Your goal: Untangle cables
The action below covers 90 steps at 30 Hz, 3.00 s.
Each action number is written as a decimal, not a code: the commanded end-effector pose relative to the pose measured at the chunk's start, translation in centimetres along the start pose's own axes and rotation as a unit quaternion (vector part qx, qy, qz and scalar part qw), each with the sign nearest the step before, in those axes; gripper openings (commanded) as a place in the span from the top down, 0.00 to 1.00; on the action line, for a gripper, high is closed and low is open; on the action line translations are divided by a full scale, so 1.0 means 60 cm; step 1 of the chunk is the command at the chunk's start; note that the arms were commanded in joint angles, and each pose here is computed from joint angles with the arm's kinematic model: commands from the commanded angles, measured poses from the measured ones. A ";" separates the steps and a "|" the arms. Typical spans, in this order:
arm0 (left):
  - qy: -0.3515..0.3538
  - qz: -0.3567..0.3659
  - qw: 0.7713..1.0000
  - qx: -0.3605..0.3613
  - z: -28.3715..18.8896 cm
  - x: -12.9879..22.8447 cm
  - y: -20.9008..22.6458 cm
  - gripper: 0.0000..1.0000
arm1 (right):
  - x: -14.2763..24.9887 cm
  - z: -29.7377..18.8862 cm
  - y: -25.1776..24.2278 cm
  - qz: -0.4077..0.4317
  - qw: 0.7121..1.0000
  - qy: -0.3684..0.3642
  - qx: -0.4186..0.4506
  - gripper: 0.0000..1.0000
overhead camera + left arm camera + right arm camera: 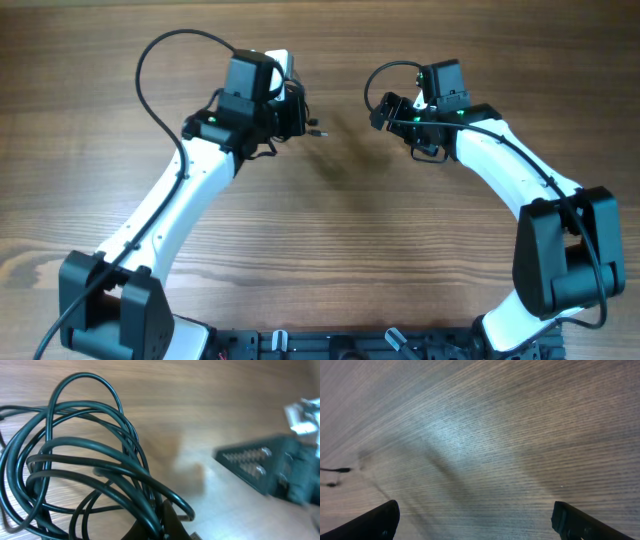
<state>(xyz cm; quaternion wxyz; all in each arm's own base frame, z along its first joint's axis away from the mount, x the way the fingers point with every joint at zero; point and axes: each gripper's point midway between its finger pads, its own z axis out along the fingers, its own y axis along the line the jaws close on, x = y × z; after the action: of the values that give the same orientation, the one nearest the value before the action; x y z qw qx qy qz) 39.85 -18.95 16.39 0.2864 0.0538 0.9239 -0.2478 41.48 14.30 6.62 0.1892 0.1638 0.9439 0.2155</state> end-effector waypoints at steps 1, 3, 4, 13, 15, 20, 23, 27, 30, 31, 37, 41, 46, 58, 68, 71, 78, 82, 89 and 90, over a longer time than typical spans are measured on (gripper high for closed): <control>0.036 0.050 0.982 0.178 -0.024 0.010 -0.033 0.96 | -0.013 0.010 0.010 0.028 0.999 -0.014 -0.013 0.00; 0.035 0.060 0.970 0.234 -0.050 0.010 -0.017 0.96 | -0.006 0.010 0.015 0.070 0.997 -0.002 -0.024 0.00; 0.033 0.065 0.964 0.254 -0.060 0.012 -0.009 0.96 | 0.008 0.010 0.019 0.073 0.997 0.020 -0.032 0.00; -0.069 0.035 0.900 0.429 -0.101 0.042 0.109 0.96 | 0.112 -0.066 0.204 -0.071 0.923 0.181 -0.332 0.53; -0.072 0.027 0.893 0.443 -0.095 0.044 0.111 0.96 | 0.121 -0.067 0.217 -0.052 0.922 0.192 -0.333 0.59; -0.064 0.043 0.881 0.467 -0.084 0.050 0.083 0.96 | 0.148 -0.056 0.270 -0.037 0.925 0.188 -0.328 0.59; -0.057 0.052 0.875 0.479 -0.080 0.054 0.064 0.96 | 0.161 -0.030 0.276 0.018 0.944 0.177 -0.278 0.60; -0.049 0.055 0.872 0.485 -0.076 0.059 0.052 0.95 | 0.148 -0.016 0.283 0.071 0.954 0.144 -0.252 0.60; -0.045 0.057 0.870 0.488 -0.074 0.061 0.045 0.94 | 0.138 -0.021 0.296 0.099 0.949 0.142 -0.265 0.61; -0.044 0.057 0.870 0.488 -0.074 0.062 0.044 0.94 | 0.138 -0.021 0.297 0.106 0.948 0.143 -0.265 0.61; -0.036 0.068 0.865 0.496 -0.069 0.068 0.027 0.92 | 0.135 -0.018 0.294 0.129 0.947 0.141 -0.257 0.67; -0.034 0.071 0.863 0.499 -0.067 0.069 0.021 0.92 | 0.142 -0.016 0.298 0.144 0.946 0.144 -0.251 0.72; -0.034 0.072 0.863 0.499 -0.067 0.069 0.021 0.93 | 0.159 -0.004 0.299 0.143 0.954 0.132 -0.228 0.73; -0.035 0.072 0.863 0.499 -0.067 0.069 0.021 0.93 | 0.173 0.019 0.294 0.157 0.961 0.113 -0.199 0.73; -0.039 0.069 0.865 0.495 -0.069 0.064 0.030 0.89 | 0.153 0.023 0.291 0.068 0.969 0.089 -0.222 0.96; -0.045 0.050 0.876 0.477 -0.073 0.055 0.058 0.95 | 0.130 0.002 0.278 0.050 0.955 0.126 -0.263 0.96; -0.001 -0.079 0.951 0.299 -0.032 0.046 0.199 0.96 | 0.045 -0.089 0.252 -0.001 0.899 0.160 -0.408 0.96; 0.052 -0.230 0.969 0.078 0.012 0.078 0.315 0.96 | 0.026 -0.106 0.237 -0.010 0.891 0.157 -0.426 0.96; 0.058 -0.287 0.956 0.017 0.014 0.091 0.348 0.83 | 0.029 -0.087 0.221 -0.028 0.904 0.140 -0.402 0.96; 0.059 -0.286 0.956 0.022 0.014 0.090 0.344 0.83 | 0.030 -0.079 0.213 -0.021 0.911 0.140 -0.388 0.96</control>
<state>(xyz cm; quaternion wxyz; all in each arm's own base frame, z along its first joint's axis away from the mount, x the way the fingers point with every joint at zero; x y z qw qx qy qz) 40.64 -3.25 4.82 0.1489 -0.1579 0.9046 -0.3668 40.37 25.16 16.56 0.0897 0.0302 0.7975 0.5958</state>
